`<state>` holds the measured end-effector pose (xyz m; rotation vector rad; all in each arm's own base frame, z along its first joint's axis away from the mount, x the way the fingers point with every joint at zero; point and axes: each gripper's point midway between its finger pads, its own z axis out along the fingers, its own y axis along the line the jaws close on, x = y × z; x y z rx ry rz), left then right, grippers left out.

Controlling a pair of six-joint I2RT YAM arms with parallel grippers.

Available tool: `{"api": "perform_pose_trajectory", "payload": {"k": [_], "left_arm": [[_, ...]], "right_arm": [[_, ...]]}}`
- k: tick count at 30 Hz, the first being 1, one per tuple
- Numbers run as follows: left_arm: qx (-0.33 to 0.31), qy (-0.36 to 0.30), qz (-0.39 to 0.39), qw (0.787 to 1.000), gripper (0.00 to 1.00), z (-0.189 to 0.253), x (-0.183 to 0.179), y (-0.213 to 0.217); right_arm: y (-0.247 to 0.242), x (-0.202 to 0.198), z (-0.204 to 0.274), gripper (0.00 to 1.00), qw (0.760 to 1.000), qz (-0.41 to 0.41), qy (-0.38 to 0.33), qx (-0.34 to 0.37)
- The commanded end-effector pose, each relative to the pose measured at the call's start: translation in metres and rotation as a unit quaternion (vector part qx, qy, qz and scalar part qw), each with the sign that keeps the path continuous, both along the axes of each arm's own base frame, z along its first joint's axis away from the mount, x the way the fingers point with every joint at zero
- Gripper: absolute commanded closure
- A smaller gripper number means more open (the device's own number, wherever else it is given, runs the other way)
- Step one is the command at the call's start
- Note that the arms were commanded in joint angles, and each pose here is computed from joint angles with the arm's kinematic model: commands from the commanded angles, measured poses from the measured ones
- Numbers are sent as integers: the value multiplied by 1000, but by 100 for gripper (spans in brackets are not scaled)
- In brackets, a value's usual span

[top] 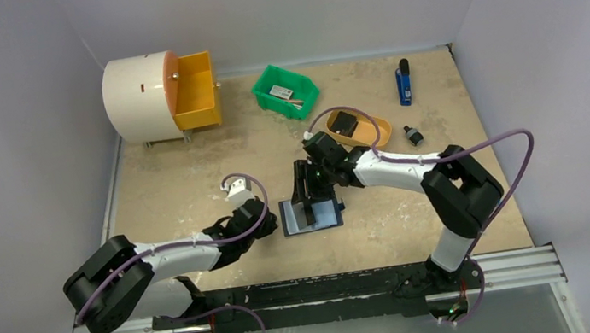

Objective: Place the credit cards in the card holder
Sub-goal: Insert the credit card into the card holder.

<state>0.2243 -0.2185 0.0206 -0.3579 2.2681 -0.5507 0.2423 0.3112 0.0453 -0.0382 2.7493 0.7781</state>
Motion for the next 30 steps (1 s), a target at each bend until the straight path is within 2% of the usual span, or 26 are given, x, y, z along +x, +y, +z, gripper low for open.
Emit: {"api": "perform_pose_trajectory", "payload": {"k": [1,5,8,10,15,20,30], "left_arm": [[7,8,4,1000,100,-4,-5,5],[12,6,3,1000,100,-1,-3,5],[15,6,2,1000,100,-1,-2,4],[16,6,2,1000,100,-1,-1,4],[18,8,1,1000,100,-3,-2,4],[16,8,1,1000,100,-3,-1,3],[16,9,-1,1000,100,-5,-2,2]], "right_arm": [[-14,12,18,41,998,0,-44,-42],[-19,13,21,40,997,-4,-50,-52],[-23,11,22,44,997,-5,-54,-55],[-26,7,17,50,997,0,-49,-59],[-33,-3,6,74,997,11,-38,-71],[-37,-4,-1,87,996,15,-34,-87],[-36,-7,-15,95,994,36,-22,-105]]}}
